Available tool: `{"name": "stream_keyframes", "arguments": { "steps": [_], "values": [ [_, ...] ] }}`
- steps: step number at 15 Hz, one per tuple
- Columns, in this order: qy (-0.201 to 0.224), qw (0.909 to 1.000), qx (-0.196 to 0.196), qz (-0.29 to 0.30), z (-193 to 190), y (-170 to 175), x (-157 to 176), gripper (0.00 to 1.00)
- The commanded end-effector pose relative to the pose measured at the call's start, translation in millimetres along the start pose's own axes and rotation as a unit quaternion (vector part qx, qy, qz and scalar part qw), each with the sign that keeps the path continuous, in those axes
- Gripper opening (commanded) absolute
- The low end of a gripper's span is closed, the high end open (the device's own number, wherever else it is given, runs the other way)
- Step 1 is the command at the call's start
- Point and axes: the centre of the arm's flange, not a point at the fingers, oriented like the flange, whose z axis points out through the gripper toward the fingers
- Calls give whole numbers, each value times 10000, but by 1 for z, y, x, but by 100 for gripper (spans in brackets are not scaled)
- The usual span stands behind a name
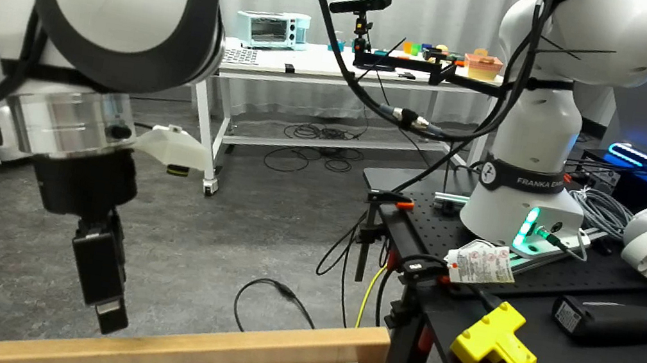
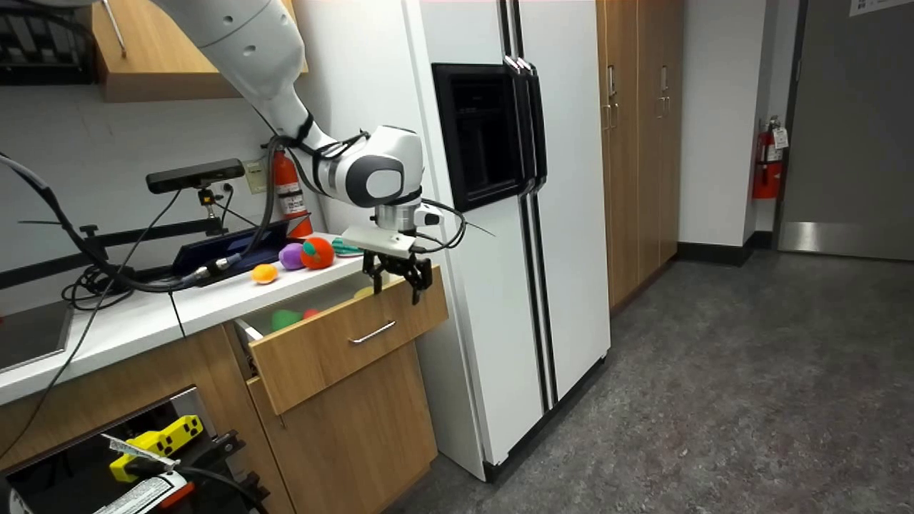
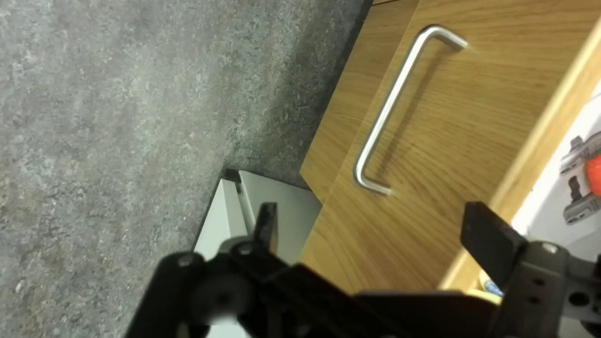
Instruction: Close and open the drawer
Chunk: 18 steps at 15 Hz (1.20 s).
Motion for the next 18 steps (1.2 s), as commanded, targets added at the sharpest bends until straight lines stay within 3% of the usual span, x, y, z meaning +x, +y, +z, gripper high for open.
{"name": "stream_keyframes", "arguments": {
  "steps": [1,7,8,9,11,18],
  "values": [
    [259,9987,-345,-275,-49,-29,-16,100],
    [377,9935,-290,-1039,-63,-79,-1,100],
    [382,9921,-247,-1171,-59,-86,3,95],
    [356,9904,-223,-1313,-53,-92,6,72],
    [277,9864,-176,-1609,-43,-103,11,68],
    [-151,9686,-127,-2478,10,-112,29,15]
  ]
}}
